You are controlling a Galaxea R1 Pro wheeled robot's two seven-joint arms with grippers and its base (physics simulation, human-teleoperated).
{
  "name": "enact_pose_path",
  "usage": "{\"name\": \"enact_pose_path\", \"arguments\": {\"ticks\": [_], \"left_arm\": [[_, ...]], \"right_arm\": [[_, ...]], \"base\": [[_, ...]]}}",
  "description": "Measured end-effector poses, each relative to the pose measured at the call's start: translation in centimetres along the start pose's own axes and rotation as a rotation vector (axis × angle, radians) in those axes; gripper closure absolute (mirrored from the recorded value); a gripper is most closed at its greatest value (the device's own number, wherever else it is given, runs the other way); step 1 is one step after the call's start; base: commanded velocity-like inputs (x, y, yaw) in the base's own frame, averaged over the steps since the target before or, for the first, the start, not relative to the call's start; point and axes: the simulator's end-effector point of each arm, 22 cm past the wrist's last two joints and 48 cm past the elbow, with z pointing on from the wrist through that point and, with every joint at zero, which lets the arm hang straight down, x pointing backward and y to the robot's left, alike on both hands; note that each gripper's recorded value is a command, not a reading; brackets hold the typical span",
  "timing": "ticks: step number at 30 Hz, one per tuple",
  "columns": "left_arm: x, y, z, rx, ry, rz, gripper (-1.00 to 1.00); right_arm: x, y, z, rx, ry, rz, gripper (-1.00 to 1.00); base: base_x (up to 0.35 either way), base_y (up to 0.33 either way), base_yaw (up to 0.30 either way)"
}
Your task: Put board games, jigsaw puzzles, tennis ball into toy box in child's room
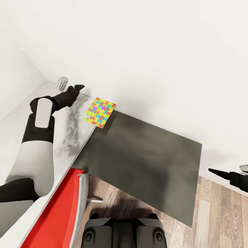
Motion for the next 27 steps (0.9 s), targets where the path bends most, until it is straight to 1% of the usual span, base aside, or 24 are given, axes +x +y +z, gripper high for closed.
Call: {"name": "enact_pose_path", "arguments": {"ticks": [1,2,4,5,6,7,9,10,11,14,16,17,20,21,23,27], "left_arm": [[0.5,-0.4,0.2,-0.001,0.01,0.001,-1.0],[0.5,-0.4,0.2,-0.002,0.011,0.001,-1.0],[1.2,-1.1,0.5,-0.005,0.031,0.007,-1.0],[1.2,-1.1,0.5,-0.006,0.031,0.008,-1.0],[1.5,-1.4,0.6,-0.007,0.041,0.011,-1.0],[1.5,-1.4,0.6,-0.007,0.041,0.011,-1.0],[2.0,-1.7,0.7,-0.01,0.057,0.015,-1.0],[2.0,-1.7,0.7,-0.01,0.058,0.016,-1.0],[2.2,-1.8,0.7,-0.011,0.065,0.017,-1.0],[2.4,-1.8,0.8,-0.013,0.072,0.017,-1.0],[2.8,-1.8,0.9,-0.017,0.084,0.017,-1.0],[2.8,-1.8,0.9,-0.017,0.084,0.017,-1.0],[3.1,-1.9,1.2,-0.022,0.098,0.014,-1.0],[3.1,-1.9,1.2,-0.022,0.098,0.014,-1.0],[3.1,-2.0,1.4,-0.023,0.104,0.012,-1.0],[3.1,-2.2,1.6,-0.025,0.109,0.011,-1.0]], "right_arm": [[-0.9,0.5,-0.2,-0.015,-0.024,-0.002,-1.0],[-1.0,0.5,-0.2,-0.014,-0.024,-0.003,-1.0],[-2.9,1.6,-0.6,-0.047,-0.07,-0.008,-1.0],[-2.9,1.6,-0.6,-0.046,-0.071,-0.008,-1.0],[-3.7,2.1,-0.7,-0.061,-0.091,-0.011,-1.0],[-3.8,2.1,-0.7,-0.061,-0.091,-0.012,-1.0],[-5.3,3.0,-0.9,-0.085,-0.126,-0.018,-1.0],[-5.3,3.0,-0.9,-0.084,-0.126,-0.019,-1.0],[-6.0,3.4,-1.0,-0.096,-0.14,-0.022,-1.0],[-6.5,3.8,-0.9,-0.106,-0.152,-0.025,-1.0],[-7.2,4.8,-0.6,-0.13,-0.165,-0.03,-1.0],[-7.2,4.8,-0.6,-0.13,-0.165,-0.031,-1.0],[-8.0,6.3,0.1,-0.167,-0.176,-0.041,-1.0],[-8.0,6.3,0.1,-0.167,-0.176,-0.041,-1.0],[-8.5,7.1,0.4,-0.184,-0.183,-0.047,-1.0],[-8.9,7.5,0.6,-0.195,-0.188,-0.051,-1.0]], "base": [[0.0,0.0,0.234],[0.0,0.0,0.245],[0.0,0.0,0.255],[0.0,0.0,0.262],[0.0,0.0,0.262],[0.0,0.0,0.269],[0.0,0.0,0.273],[0.0,0.0,0.277],[0.0,0.0,0.277],[0.0,0.0,0.281],[0.0,0.0,0.285],[0.0,0.0,0.286],[0.0,0.0,0.288],[0.0,0.0,0.29],[0.0,0.0,0.29],[0.0,0.0,0.248]]}}
